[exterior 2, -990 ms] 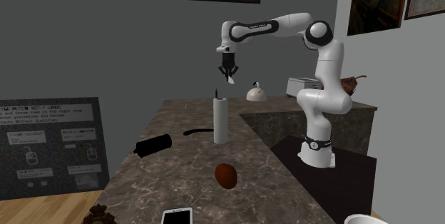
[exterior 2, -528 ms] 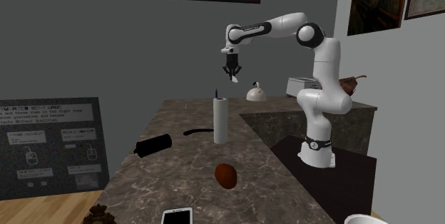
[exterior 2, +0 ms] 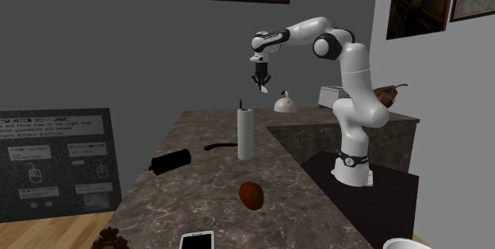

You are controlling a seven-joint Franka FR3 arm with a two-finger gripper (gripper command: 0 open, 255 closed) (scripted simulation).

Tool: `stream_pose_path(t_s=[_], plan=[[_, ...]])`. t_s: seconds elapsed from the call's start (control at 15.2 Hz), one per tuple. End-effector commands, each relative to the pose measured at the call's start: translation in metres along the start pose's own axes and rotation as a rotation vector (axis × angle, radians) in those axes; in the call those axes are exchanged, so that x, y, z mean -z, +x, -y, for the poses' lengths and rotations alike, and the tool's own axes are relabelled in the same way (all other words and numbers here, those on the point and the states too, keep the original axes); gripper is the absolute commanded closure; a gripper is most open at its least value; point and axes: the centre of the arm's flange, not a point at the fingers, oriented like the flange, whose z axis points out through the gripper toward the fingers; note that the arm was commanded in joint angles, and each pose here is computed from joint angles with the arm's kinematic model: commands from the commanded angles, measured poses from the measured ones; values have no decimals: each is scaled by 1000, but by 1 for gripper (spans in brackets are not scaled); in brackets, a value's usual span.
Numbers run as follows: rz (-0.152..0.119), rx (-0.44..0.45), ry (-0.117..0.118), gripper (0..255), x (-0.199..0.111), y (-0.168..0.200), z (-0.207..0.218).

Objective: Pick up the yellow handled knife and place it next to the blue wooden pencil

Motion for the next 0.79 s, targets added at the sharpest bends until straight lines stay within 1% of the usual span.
stream_pose_path(t_s=[0.0,0.73], plan=[[0,1,0,255,-11,-2,1],[0,1,0,255,-69,0,0]])
